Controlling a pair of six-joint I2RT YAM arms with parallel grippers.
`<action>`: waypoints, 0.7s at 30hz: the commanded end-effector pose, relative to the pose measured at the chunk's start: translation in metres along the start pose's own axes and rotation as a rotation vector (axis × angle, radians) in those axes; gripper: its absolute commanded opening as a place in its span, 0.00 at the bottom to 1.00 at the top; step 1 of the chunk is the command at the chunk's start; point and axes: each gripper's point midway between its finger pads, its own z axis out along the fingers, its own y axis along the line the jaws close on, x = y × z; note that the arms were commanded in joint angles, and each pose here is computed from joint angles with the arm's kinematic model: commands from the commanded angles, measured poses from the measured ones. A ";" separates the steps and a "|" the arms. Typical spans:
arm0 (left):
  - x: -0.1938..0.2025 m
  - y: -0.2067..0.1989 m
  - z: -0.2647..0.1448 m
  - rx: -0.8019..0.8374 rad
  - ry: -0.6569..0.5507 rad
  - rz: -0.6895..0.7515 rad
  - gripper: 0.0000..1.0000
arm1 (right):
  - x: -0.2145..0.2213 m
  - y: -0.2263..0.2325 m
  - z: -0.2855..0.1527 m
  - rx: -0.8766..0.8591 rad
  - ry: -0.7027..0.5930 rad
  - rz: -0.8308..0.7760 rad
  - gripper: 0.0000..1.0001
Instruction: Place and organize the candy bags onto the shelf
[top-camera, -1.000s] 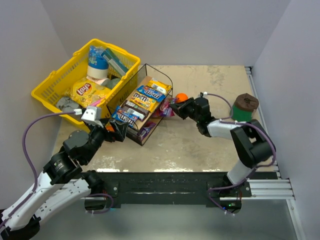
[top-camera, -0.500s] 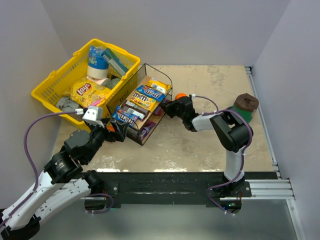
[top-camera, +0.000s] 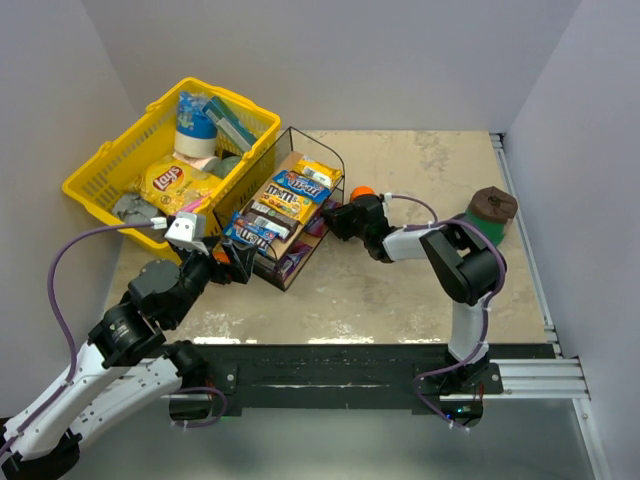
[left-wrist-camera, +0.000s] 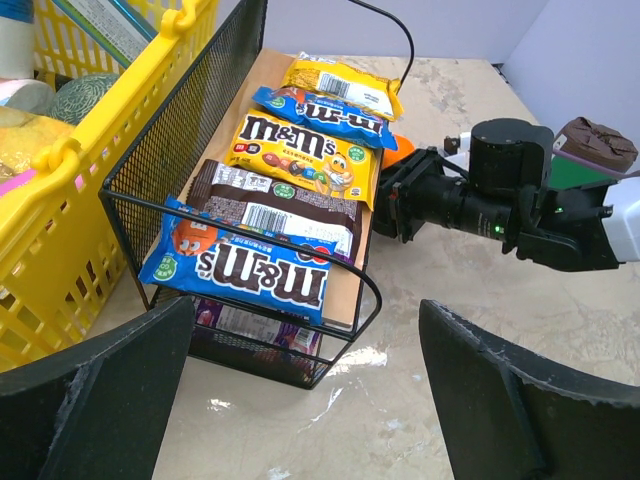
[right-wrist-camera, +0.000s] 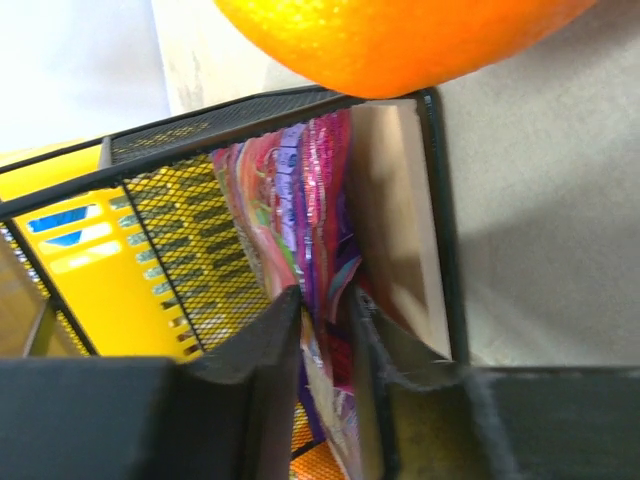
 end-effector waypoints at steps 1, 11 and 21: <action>-0.010 -0.002 0.001 0.007 -0.037 0.011 1.00 | -0.012 0.009 -0.010 0.017 -0.072 -0.064 0.35; -0.010 -0.001 0.001 0.001 -0.039 0.011 1.00 | -0.017 0.039 -0.039 0.032 -0.125 -0.195 0.43; -0.009 0.001 0.000 -0.007 -0.039 0.009 1.00 | 0.009 0.038 -0.004 0.019 0.000 -0.214 0.23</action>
